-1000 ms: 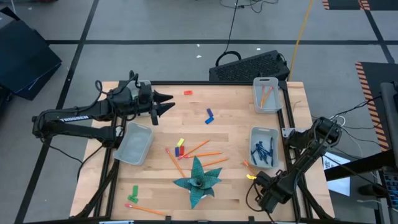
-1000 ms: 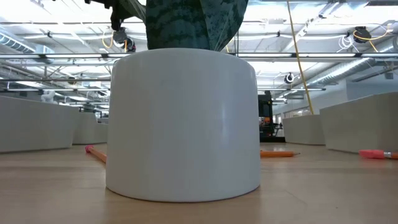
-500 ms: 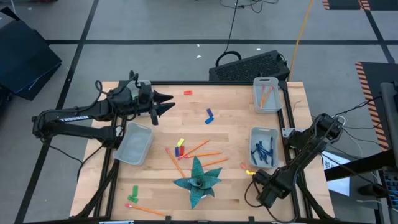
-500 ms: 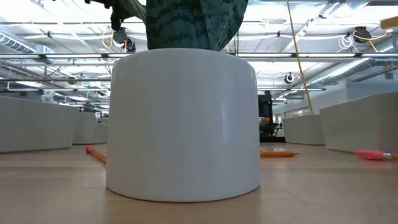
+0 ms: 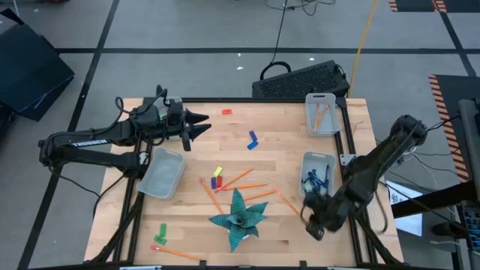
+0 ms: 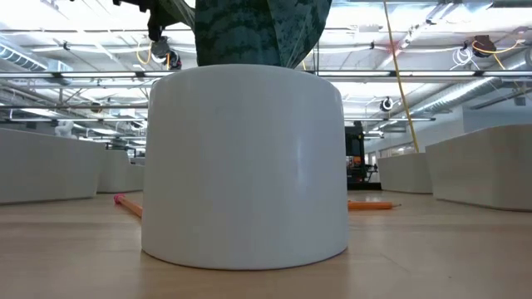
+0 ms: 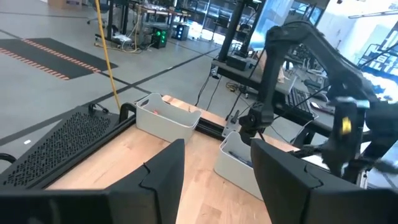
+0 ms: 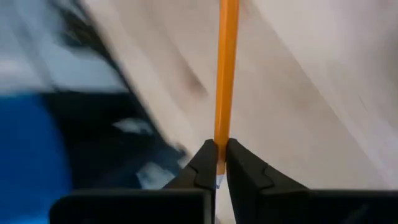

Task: Sort crayons/erasers/pens/pencils in bins
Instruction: Put the orange pencil into the top right gray bin

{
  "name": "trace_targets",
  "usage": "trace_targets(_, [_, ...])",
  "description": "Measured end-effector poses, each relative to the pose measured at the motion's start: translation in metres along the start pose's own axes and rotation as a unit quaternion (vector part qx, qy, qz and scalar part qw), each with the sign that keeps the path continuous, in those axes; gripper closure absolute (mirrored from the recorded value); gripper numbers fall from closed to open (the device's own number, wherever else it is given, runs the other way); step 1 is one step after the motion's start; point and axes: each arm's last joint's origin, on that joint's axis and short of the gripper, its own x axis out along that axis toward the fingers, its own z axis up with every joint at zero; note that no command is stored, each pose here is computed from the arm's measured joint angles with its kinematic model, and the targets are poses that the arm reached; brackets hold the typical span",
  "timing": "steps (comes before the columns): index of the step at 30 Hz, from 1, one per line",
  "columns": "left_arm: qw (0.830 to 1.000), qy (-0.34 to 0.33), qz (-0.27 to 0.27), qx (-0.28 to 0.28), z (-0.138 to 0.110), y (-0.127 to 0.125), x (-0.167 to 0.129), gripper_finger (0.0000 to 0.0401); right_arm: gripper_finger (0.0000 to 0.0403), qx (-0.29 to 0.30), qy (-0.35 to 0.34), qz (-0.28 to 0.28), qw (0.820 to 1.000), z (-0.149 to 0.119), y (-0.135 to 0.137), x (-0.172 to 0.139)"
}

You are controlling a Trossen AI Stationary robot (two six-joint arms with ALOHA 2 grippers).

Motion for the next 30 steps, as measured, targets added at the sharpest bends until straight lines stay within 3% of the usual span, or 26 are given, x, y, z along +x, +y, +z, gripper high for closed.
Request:
trace_targets(3, [1.0,0.0,0.0,0.0,0.0,0.0,0.0,0.0215,0.0389,0.006,-0.085,0.053,0.995,0.022,0.001,-0.024])
trace_targets(6, [1.0,0.0,0.0,0.0,0.0,0.0,0.0,0.0215,0.0389,0.037,-0.186,0.06,0.98,0.048,-0.009,-0.046])
trace_targets(9, [1.0,0.0,0.0,-0.002,0.0,0.0,0.0,0.0215,0.0389,0.094,-0.268,0.031,0.958,0.077,-0.03,-0.067])
trace_targets(12, [1.0,0.0,0.0,-0.003,0.0,0.0,0.0,0.0215,0.0389,0.178,-0.308,-0.017,0.934,0.106,-0.06,-0.084])
trace_targets(17, [1.0,0.0,0.0,-0.013,0.0,0.0,0.0,0.0215,0.0389,0.291,-0.289,-0.102,0.906,0.142,-0.117,-0.105])
trace_targets(21, [1.0,0.0,0.0,-0.013,0.0,0.0,0.0,0.0215,0.0389,0.347,-0.25,-0.152,0.891,0.159,-0.163,-0.117])
trace_targets(26, [1.0,0.0,0.0,-0.013,0.0,0.0,0.0,0.0215,0.0389,0.419,-0.167,-0.09,0.888,0.172,-0.211,-0.125])
trace_targets(30, [1.0,0.0,-0.001,-0.004,0.0,0.0,0.0,0.0215,0.0389,0.48,-0.158,-0.044,0.862,0.18,-0.242,-0.131])
